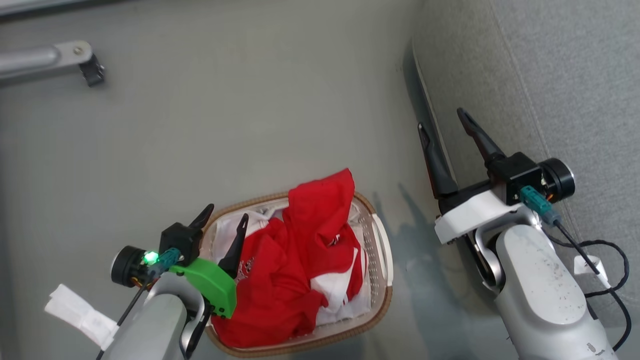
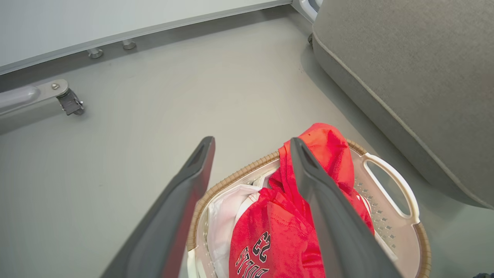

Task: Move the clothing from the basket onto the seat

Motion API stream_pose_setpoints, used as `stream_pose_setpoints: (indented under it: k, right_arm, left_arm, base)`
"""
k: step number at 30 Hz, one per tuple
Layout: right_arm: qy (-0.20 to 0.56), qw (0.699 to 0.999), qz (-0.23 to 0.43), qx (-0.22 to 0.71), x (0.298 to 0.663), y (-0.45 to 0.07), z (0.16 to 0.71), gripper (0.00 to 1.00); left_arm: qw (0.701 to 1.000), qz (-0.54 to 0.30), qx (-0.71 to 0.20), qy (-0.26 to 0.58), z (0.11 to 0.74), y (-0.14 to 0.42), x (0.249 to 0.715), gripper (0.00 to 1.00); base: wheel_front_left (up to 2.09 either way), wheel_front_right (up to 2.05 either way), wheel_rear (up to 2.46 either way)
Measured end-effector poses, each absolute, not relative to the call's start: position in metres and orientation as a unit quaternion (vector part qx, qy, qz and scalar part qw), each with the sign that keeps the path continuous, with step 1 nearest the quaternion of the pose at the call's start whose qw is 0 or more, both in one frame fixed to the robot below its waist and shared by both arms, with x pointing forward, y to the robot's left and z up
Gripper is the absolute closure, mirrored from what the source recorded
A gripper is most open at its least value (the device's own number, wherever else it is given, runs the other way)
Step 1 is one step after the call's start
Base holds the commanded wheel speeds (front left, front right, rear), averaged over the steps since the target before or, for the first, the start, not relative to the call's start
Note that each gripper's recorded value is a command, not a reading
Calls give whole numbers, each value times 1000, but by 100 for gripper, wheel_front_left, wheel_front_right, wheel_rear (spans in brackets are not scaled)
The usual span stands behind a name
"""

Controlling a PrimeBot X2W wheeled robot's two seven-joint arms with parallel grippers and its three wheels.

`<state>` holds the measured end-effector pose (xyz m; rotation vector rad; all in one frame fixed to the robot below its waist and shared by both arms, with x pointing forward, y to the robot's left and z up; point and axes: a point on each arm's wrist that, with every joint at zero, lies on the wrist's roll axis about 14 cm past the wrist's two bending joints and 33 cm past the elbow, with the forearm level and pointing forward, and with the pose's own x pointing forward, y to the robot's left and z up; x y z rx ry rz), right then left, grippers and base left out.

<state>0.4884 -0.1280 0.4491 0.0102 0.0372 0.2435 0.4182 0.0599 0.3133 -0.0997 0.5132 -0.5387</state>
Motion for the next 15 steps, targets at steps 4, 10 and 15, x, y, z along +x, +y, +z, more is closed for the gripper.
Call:
stream_pose_setpoints:
  k: [4, 10, 15]
  right_arm:
    - [39, 992, 116, 5, 493, -133, 427, 0]
    - [75, 992, 101, 16, 496, -144, 393, 0]
    - [95, 991, 95, 18, 494, -150, 375, 0]
  left_arm:
    - [909, -283, -55, 302, 277, 45, 412, 0]
    - [869, -301, -46, 390, 221, 37, 388, 0]
    - [836, -328, -28, 439, 191, 25, 371, 0]
  base:
    - [0, 0, 0]
    - [0, 0, 0]
    - [0, 0, 0]
